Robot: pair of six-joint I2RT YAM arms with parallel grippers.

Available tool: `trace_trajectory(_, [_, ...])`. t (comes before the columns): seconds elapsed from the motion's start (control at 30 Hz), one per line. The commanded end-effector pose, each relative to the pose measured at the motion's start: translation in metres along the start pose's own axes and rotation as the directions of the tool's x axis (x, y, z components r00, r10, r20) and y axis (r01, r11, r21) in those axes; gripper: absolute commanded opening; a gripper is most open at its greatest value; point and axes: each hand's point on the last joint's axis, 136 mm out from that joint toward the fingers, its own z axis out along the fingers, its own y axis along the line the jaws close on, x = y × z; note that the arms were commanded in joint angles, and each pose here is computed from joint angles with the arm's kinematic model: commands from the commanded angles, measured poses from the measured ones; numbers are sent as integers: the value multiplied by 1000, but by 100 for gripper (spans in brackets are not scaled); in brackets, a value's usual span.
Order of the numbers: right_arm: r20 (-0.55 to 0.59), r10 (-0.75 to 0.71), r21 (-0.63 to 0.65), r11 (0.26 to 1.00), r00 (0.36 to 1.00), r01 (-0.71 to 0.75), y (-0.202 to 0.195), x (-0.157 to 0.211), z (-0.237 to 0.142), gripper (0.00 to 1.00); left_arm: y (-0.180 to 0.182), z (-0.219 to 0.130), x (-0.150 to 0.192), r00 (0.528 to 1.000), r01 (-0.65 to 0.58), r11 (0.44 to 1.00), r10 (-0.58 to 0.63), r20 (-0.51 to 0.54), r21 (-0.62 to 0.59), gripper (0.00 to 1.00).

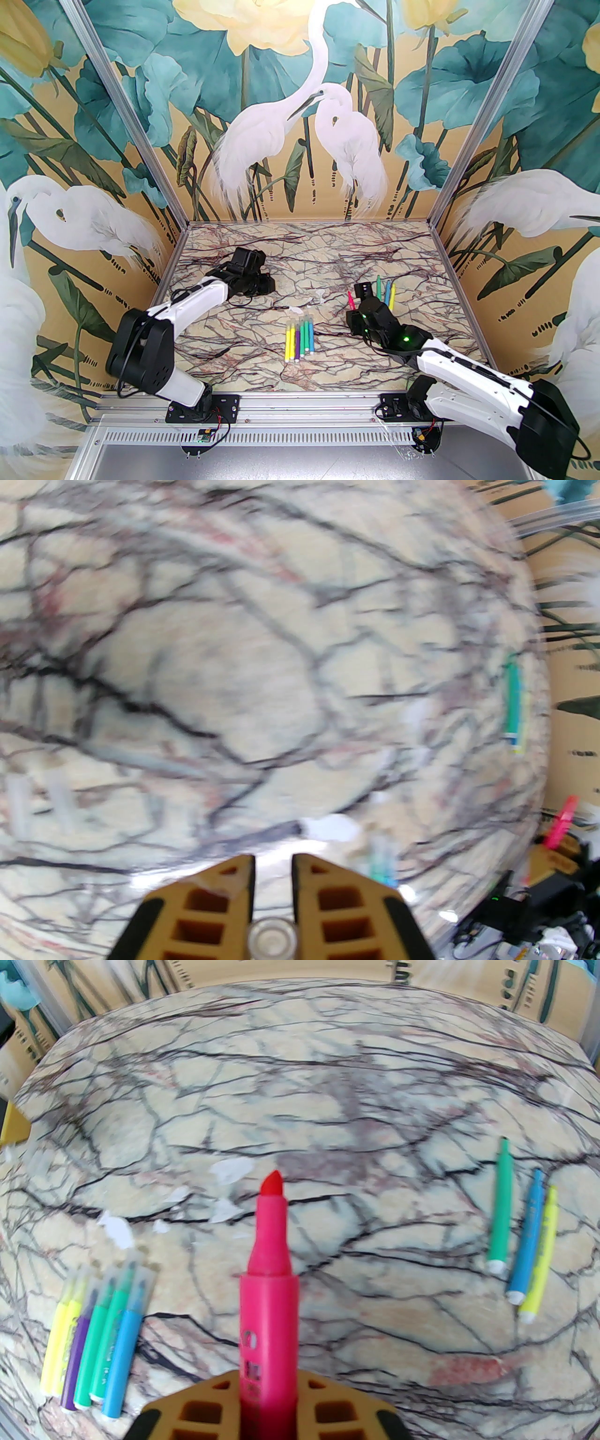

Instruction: Open the pen caps

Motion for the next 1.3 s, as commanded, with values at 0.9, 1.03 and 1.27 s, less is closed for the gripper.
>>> trace_trajectory(0.9, [61,360,261,894,931,-363,-122,-5,-2,2,64,28,-2,991,-82,928,37,-128,-365,0])
trace_trajectory(1.03, [75,401,309,861,913,-403,-137,-1,-2,2,69,32,-1,989,-87,917,32,-146,-390,0])
trace_trajectory(1.27, [78,445,341,829,892,-444,-156,2,6,1,75,35,1,986,-102,903,36,-162,-418,1])
